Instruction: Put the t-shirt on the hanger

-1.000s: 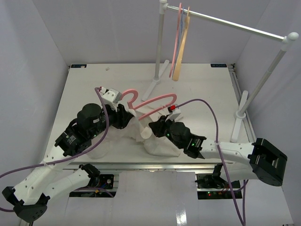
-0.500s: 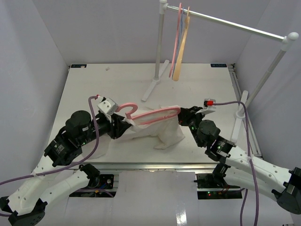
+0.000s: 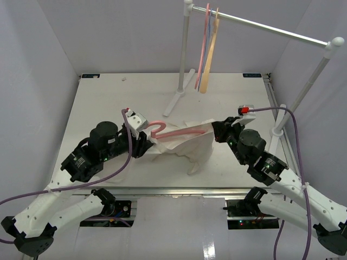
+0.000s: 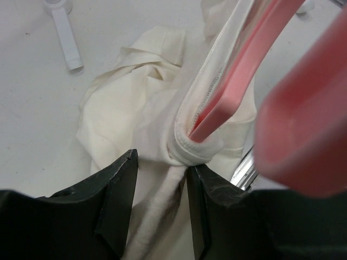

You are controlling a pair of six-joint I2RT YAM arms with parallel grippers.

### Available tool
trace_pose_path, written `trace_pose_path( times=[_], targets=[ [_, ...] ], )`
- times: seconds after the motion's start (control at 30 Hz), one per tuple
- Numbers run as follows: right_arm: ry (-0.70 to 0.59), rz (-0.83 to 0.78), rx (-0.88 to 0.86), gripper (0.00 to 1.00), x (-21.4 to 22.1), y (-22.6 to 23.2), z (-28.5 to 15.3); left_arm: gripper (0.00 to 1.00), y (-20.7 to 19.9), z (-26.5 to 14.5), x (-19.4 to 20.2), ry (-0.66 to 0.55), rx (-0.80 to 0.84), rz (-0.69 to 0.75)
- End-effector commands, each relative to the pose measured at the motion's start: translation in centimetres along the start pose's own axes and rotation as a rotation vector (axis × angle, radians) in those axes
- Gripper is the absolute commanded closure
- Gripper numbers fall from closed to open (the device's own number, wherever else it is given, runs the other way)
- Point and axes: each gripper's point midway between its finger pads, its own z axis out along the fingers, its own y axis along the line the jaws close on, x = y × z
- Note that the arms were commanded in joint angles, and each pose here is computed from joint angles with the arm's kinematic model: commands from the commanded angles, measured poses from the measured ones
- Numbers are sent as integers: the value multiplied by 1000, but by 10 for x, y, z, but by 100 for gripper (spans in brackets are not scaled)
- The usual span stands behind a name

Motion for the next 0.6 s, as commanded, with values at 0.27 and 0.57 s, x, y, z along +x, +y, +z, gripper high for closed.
trace_pose_path(
  times=[0.27,0.57],
  targets=[
    [358,-315,-511,92,7,126,-38,100,-22,29,-32,-68,161,62],
    [318,-388,-508,53,-4,104,-64,100,-45,40,5,16,308,48]
  ],
)
